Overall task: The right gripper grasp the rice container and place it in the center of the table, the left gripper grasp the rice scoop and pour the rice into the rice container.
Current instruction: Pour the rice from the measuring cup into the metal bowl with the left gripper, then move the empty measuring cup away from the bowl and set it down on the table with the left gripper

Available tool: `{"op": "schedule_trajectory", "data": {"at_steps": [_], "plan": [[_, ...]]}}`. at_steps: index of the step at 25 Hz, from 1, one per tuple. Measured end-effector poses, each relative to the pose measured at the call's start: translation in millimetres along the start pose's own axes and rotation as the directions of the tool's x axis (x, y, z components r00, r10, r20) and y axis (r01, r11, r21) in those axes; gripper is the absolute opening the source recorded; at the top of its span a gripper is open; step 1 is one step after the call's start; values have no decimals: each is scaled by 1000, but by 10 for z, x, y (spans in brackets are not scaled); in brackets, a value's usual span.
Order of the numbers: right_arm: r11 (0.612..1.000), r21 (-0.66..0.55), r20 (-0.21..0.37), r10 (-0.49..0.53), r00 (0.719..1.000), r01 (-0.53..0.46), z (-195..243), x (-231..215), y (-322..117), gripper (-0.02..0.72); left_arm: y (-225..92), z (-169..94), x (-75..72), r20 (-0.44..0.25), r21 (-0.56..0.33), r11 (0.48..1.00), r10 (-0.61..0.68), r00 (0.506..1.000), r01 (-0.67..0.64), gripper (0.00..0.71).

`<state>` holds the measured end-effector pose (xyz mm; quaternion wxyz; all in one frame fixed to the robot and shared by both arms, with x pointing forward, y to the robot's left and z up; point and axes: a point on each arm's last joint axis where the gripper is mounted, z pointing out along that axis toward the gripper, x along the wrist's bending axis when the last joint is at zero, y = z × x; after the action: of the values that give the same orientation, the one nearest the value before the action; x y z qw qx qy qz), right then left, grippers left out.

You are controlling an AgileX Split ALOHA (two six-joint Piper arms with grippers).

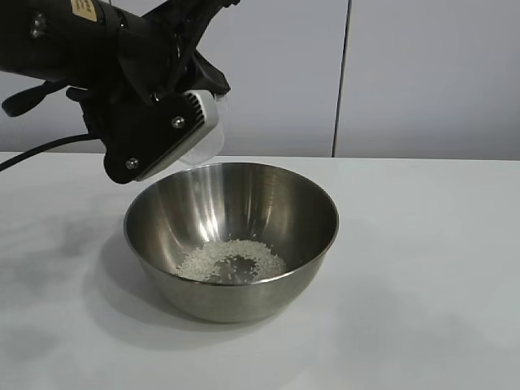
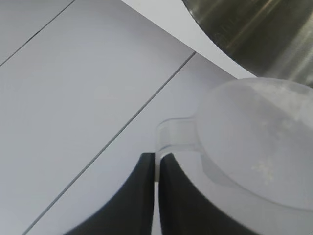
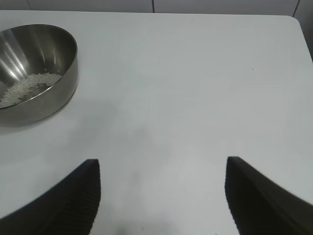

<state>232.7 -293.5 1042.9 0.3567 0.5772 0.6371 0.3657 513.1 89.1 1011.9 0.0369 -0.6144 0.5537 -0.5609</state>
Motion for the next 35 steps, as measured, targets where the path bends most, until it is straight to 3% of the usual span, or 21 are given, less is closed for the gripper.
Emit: {"op": "schedule_trajectory", "data": {"at_steps": [4,5,7,10,13,14,17,20,21,27,31,35], "plan": [[1000,0,0,0,1000,0,0,0,0,494,-71,-4,35,-47,76,990,-113,993,116,9],[1000,0,0,0,1000,0,0,0,0,494,-114,-10,59,-84,122,970,-203,975,213,9],[1000,0,0,0,1000,0,0,0,0,494,-208,-37,115,-197,209,877,-395,897,432,9],[1000,0,0,0,1000,0,0,0,0,494,-333,-96,122,-357,270,656,-612,706,705,9],[1000,0,0,0,1000,0,0,0,0,494,-402,-137,49,-452,258,397,-757,473,881,9],[1000,0,0,0,1000,0,0,0,0,494,-417,-151,28,-475,245,316,-785,398,916,9],[1000,0,0,0,1000,0,0,0,0,494,-465,-201,-58,-548,176,15,-829,111,984,9],[1000,0,0,0,1000,0,0,0,0,494,-516,-224,-165,-599,101,-217,-792,-115,971,9],[1000,0,0,0,1000,0,0,0,0,494,-530,-230,-190,-610,82,-264,-776,-161,961,9],[1000,0,0,0,1000,0,0,0,0,494,-538,-235,-208,-621,-19,-402,-712,-326,915,9],[1000,0,0,0,1000,0,0,0,0,494,-538,-235,-207,-619,-55,-442,-688,-378,895,9],[1000,0,0,0,1000,0,0,0,0,494,-538,-234,-202,-614,-63,-447,-687,-387,892,9]]}}
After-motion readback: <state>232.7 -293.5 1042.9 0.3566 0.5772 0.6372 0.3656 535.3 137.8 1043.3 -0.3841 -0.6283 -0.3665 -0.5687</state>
